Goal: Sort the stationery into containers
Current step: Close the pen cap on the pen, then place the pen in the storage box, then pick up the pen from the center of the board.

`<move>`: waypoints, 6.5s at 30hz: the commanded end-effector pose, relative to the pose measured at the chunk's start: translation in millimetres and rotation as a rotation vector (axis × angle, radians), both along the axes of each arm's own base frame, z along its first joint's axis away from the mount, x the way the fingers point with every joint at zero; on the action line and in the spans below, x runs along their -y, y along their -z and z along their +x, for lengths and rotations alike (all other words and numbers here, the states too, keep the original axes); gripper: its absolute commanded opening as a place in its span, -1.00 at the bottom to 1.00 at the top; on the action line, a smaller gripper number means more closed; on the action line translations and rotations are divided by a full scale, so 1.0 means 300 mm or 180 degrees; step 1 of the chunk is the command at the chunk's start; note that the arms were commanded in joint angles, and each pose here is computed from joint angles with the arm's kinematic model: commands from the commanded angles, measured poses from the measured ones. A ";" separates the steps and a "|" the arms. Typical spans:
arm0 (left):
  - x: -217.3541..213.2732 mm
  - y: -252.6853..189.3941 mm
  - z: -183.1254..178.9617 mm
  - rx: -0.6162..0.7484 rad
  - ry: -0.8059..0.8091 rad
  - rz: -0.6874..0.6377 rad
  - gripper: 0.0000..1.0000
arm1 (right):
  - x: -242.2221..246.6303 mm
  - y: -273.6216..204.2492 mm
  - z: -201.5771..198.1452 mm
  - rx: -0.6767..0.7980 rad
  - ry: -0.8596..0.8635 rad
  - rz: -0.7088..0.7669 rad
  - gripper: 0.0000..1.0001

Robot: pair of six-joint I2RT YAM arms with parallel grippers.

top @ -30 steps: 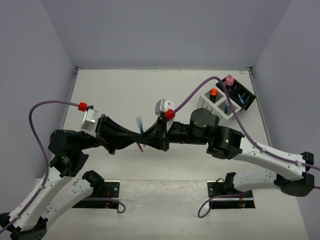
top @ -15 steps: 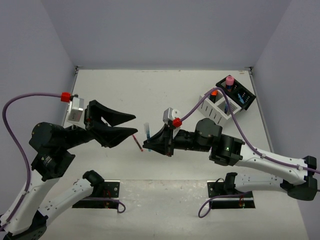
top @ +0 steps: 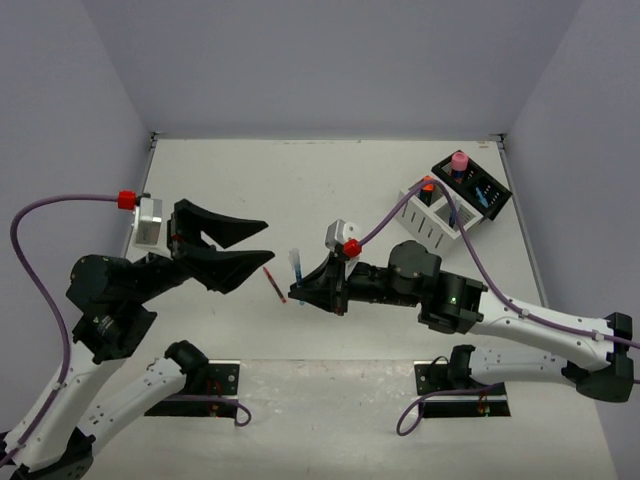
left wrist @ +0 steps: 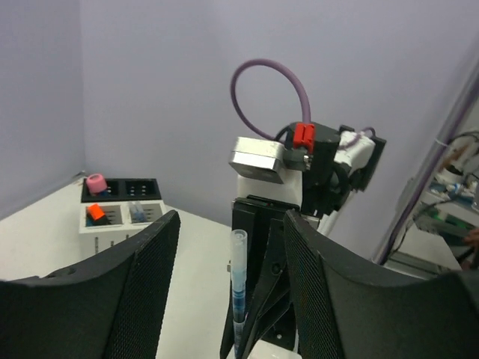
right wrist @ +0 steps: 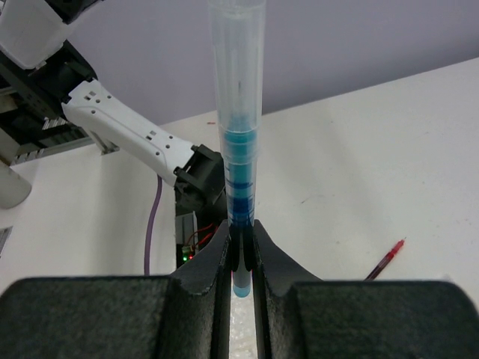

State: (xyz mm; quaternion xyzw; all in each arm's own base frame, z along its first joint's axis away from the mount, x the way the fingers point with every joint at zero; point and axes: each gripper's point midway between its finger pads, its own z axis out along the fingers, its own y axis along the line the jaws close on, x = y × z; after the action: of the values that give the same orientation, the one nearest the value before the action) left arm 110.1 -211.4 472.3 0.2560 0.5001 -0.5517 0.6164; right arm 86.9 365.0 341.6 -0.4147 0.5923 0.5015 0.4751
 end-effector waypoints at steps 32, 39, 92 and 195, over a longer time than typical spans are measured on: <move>0.155 0.284 -0.029 -0.0466 0.1108 0.0084 -1.00 | 0.014 -0.263 0.079 0.0157 0.0230 0.0302 -1.00; 0.182 0.335 -0.043 -0.0555 0.1238 0.0108 -1.00 | -0.007 -0.335 0.108 0.0178 0.0215 0.0337 -1.00; -0.232 0.596 0.187 -0.1071 -0.1733 0.1094 1.00 | 1.273 0.541 1.070 -0.0700 0.5872 -0.0581 -0.82; -0.528 0.786 0.404 -0.2035 -0.3638 0.1275 1.00 | 0.001 0.425 0.466 -0.0909 0.2180 -0.1139 -1.00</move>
State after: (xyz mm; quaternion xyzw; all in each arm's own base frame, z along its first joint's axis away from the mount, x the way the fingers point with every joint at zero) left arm 221.7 -53.3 238.4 -0.1157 0.8012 -0.1027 0.5781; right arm 207.6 411.0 206.5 -0.2268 0.8339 0.3045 0.4006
